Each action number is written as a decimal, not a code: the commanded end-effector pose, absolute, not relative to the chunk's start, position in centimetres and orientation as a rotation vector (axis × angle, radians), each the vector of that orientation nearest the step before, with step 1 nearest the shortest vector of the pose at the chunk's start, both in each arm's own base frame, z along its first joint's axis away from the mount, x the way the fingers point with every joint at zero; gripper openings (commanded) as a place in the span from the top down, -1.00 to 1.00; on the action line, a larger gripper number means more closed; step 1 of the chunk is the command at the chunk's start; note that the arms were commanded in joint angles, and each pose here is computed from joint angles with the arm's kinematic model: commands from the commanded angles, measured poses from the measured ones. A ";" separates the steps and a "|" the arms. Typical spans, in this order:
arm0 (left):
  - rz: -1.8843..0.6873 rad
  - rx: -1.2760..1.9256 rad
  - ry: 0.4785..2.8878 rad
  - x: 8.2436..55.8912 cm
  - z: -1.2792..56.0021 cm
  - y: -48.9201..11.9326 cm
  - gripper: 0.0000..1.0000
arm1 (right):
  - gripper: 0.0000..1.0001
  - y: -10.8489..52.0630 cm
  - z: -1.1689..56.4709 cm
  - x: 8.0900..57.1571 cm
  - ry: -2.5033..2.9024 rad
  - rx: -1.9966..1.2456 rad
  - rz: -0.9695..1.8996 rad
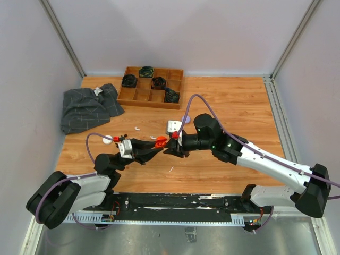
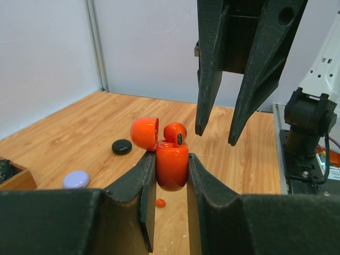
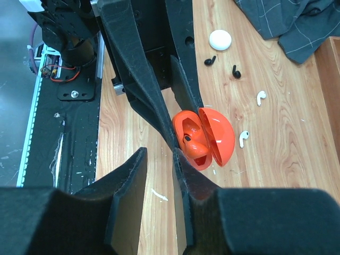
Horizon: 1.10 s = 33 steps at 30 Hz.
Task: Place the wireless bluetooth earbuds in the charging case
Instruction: Place the earbud in the charging case.
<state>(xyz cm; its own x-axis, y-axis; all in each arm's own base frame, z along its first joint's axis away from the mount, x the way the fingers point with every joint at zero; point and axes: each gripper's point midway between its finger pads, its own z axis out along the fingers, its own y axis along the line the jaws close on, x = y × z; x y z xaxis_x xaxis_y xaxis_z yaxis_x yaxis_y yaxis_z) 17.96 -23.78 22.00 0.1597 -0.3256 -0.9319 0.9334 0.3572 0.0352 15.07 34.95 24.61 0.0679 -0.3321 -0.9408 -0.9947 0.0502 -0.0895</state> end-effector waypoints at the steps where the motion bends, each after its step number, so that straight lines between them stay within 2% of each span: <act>1: -1.009 0.754 0.813 16.6 26.4 -23.3 0.99 | 0.47 35.3 25.1 15.4 1.407 -1.417 0.956; 15: -1.013 0.774 0.784 15.9 26.8 -23.2 1.00 | 0.46 34.3 23.8 17.4 1.483 -1.386 0.845; 23: -1.013 0.789 0.797 16.1 26.6 -23.4 1.00 | 0.47 35.0 24.9 16.5 1.431 -1.410 0.915; 29: -1.033 0.810 0.796 15.8 26.3 -23.7 0.99 | 0.64 35.3 25.2 16.7 1.417 -1.413 0.916; 33: -1.046 0.825 0.791 15.5 26.2 -23.8 0.99 | 0.66 35.0 25.1 17.3 1.425 -1.395 0.868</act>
